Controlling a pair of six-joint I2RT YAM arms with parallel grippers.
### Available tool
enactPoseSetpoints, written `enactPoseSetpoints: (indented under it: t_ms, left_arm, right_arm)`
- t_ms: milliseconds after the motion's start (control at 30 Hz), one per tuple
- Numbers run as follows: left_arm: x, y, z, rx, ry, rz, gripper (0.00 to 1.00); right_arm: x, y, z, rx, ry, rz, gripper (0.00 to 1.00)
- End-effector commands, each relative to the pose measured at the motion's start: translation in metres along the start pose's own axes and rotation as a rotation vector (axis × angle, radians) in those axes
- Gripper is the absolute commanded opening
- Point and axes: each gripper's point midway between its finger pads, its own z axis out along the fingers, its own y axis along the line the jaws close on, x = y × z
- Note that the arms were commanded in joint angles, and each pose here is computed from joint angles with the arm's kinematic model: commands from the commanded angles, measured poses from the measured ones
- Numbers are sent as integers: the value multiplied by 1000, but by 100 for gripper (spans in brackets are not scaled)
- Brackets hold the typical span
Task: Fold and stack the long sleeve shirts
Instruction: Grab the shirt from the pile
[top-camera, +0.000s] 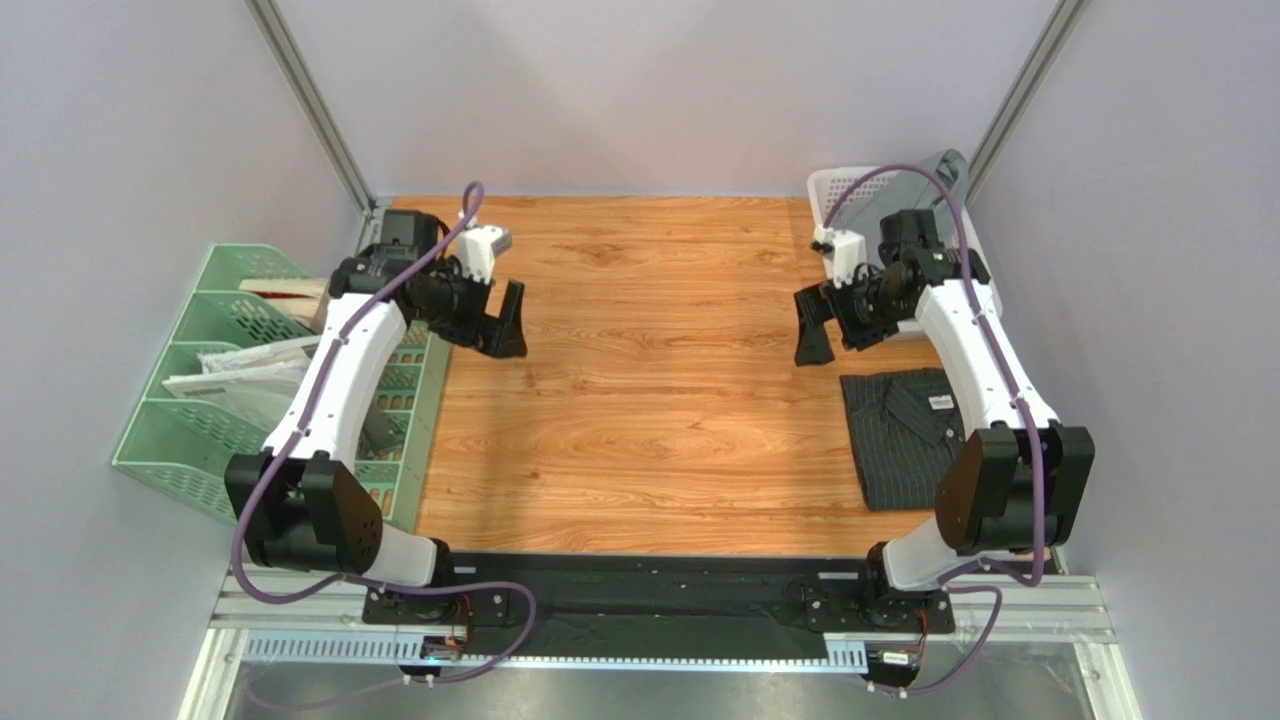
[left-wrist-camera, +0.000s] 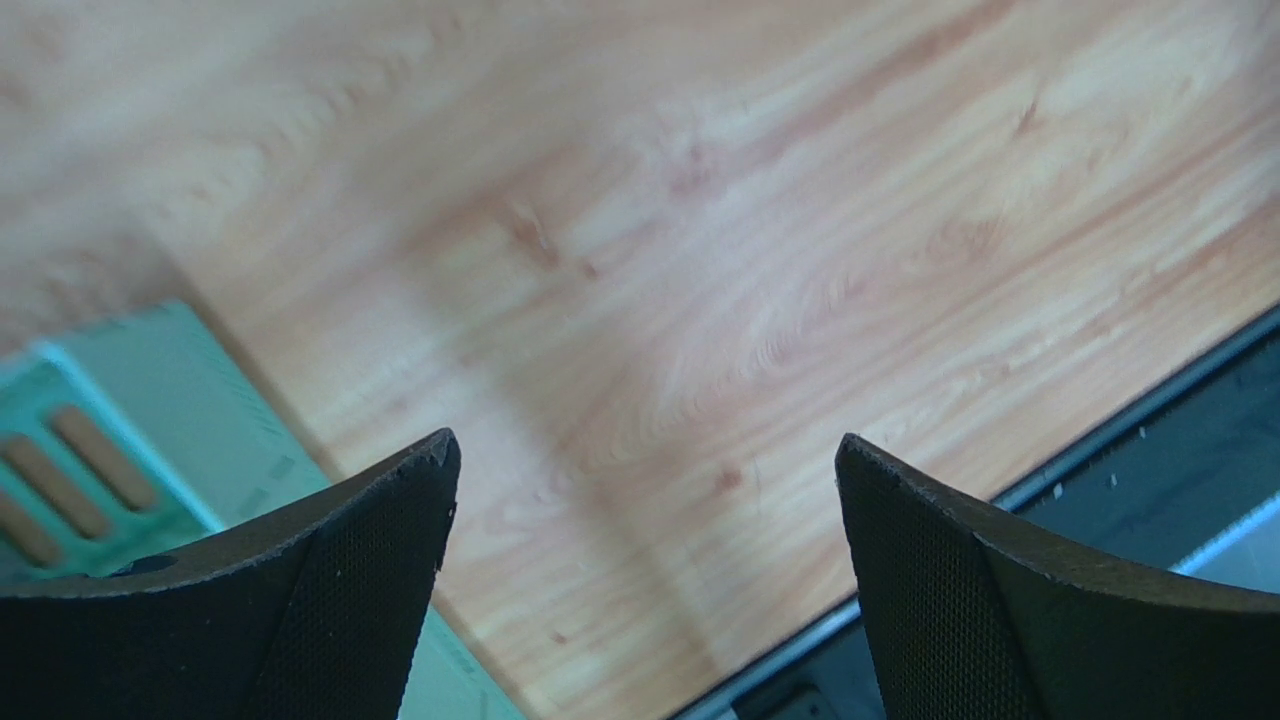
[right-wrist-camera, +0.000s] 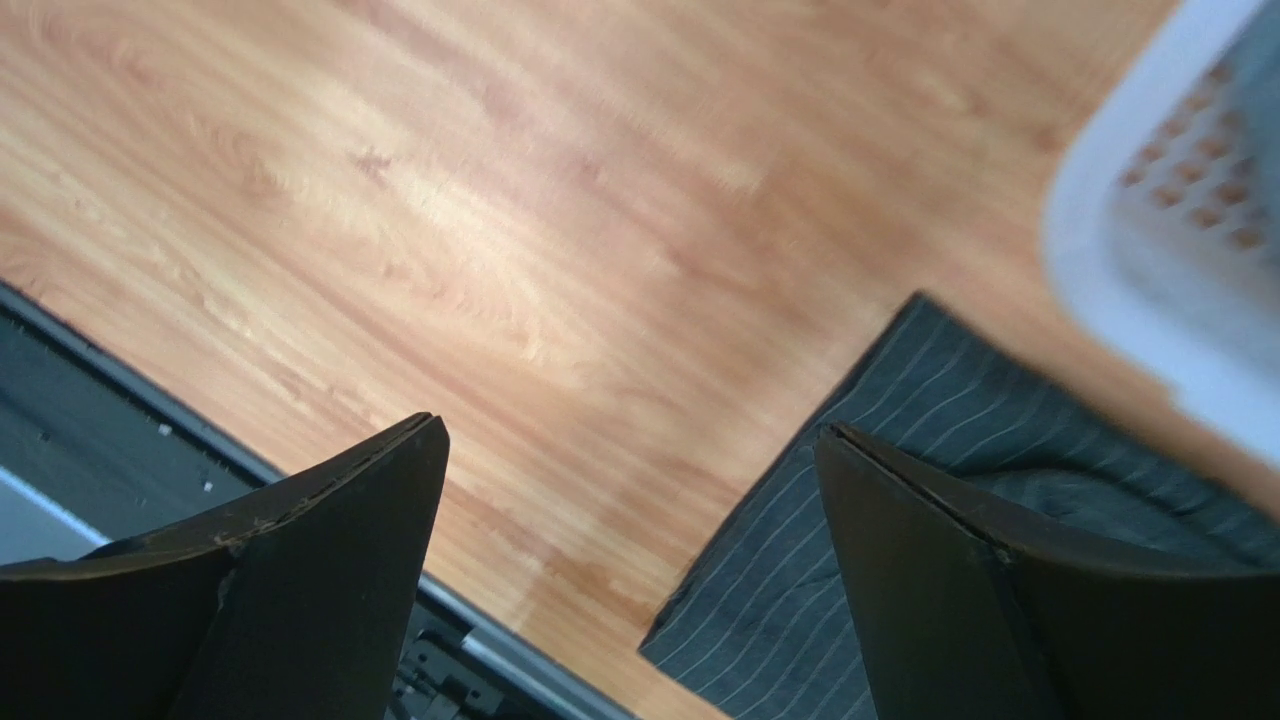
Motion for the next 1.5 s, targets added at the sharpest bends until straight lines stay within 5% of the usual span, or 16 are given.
enactPoseSetpoints:
  t_ms: [0,267,500,767,1167,1200,1300,1333,1400,1433,1467]
  left_arm:
    - [-58,1,-52,-97,-175,123,99]
    - [-115,3,-88,-174,-328,150,99]
    - [-132,9,-79,-166,-371,113,99]
    - [-116,31,-44,-179,-241,85,99]
    - [-106,61,-28,-260,-94,68,99]
    - [-108,62,-29,-264,-97,71,99]
    - [-110,63,-27,-263,-89,66,99]
    - [-112,64,-28,-264,-93,68,99]
    - [-115,64,-30,-269,-105,79,99]
    - [-116,65,-32,-271,-109,81,99]
    - [-118,64,-32,-267,-115,80,99]
  right_arm:
    - [-54,-19,-20,93,-120,-46,100]
    - [-124,-98,-72,307,-305,106,100]
    - [-143,-240,-86,651,-399,311,100]
    - [-132,-349,4,738,-327,374,100]
    - [-124,-378,85,647,-322,349,98]
    - [-123,-376,88,636,-315,341,93]
    - [-129,-361,86,562,-313,313,59]
    - [-133,-355,81,539,-320,308,40]
    - [-154,-334,55,488,-377,292,28]
    - [-162,-327,44,479,-403,290,8]
    - [-182,-313,13,475,-472,285,0]
